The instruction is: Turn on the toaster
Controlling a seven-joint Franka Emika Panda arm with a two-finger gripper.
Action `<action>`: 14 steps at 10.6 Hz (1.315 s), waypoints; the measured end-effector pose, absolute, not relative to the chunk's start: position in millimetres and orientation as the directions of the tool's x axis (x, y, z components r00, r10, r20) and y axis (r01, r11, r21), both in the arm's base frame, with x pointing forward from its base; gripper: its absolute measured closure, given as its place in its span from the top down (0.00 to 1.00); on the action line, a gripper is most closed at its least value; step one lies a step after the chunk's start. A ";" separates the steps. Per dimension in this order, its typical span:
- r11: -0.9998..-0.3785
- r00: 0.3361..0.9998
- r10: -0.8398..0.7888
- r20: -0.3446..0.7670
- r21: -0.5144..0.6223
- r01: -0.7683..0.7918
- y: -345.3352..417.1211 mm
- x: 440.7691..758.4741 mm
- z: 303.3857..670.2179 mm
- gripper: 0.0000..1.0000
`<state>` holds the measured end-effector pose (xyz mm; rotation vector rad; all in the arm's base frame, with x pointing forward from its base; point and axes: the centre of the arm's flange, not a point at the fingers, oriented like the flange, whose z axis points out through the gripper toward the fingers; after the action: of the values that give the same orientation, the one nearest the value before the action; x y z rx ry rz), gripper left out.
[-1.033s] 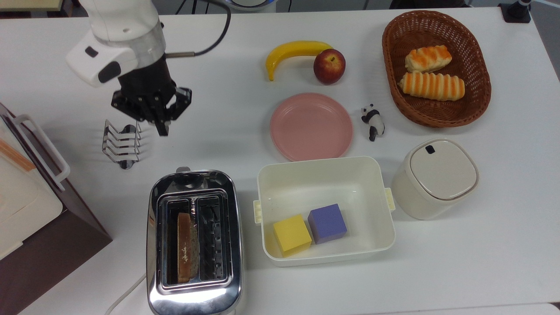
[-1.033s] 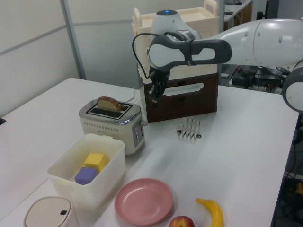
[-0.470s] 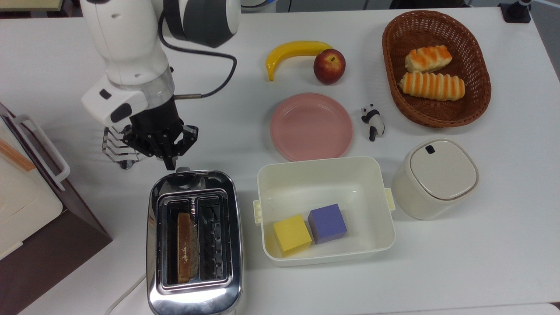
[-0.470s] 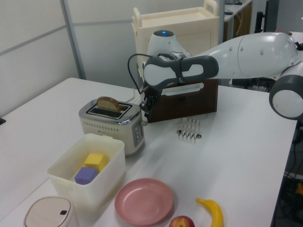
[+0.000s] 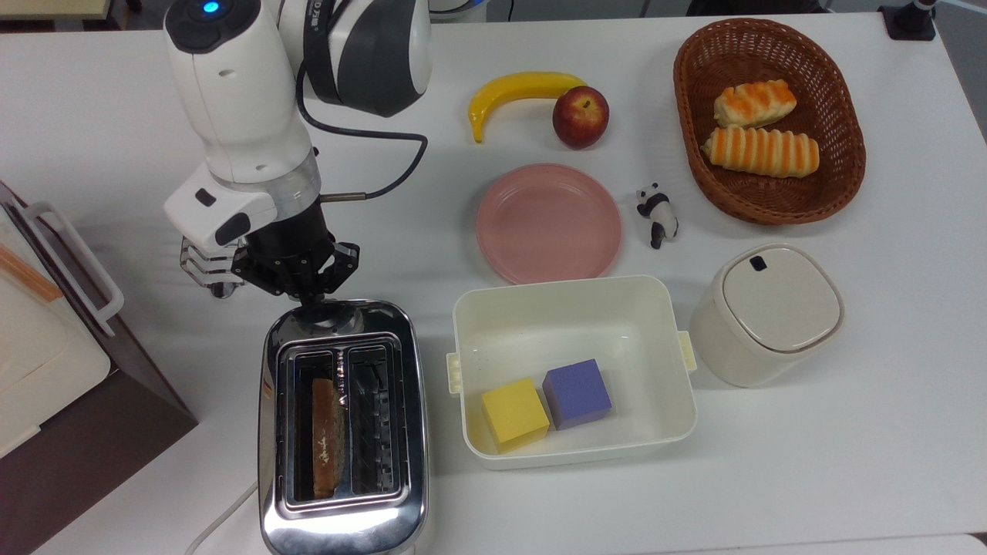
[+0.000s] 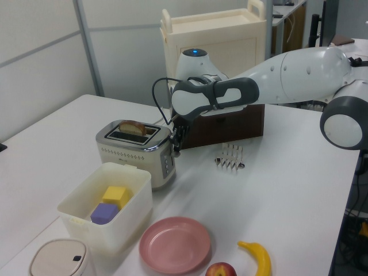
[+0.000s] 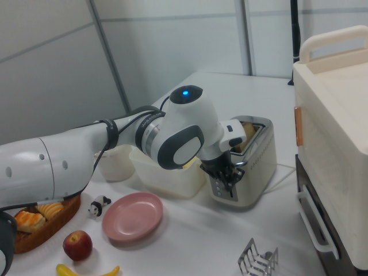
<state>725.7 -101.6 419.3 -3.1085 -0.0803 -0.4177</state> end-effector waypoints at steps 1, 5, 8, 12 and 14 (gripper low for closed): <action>-0.999 0.964 0.051 0.260 0.003 0.052 -101.3 726.1 416.1 0.01; -0.998 0.969 0.066 0.238 0.007 0.066 -100.3 728.8 393.2 0.01; -0.996 0.974 0.094 0.204 0.024 0.091 -97.6 728.3 371.8 0.01; -0.994 0.974 0.109 0.201 0.043 0.103 -96.0 728.4 371.1 0.01; -0.994 0.973 0.109 0.202 0.044 0.103 -95.9 728.6 371.6 0.01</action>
<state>728.6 -95.9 371.6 -3.1534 -0.1695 -0.3256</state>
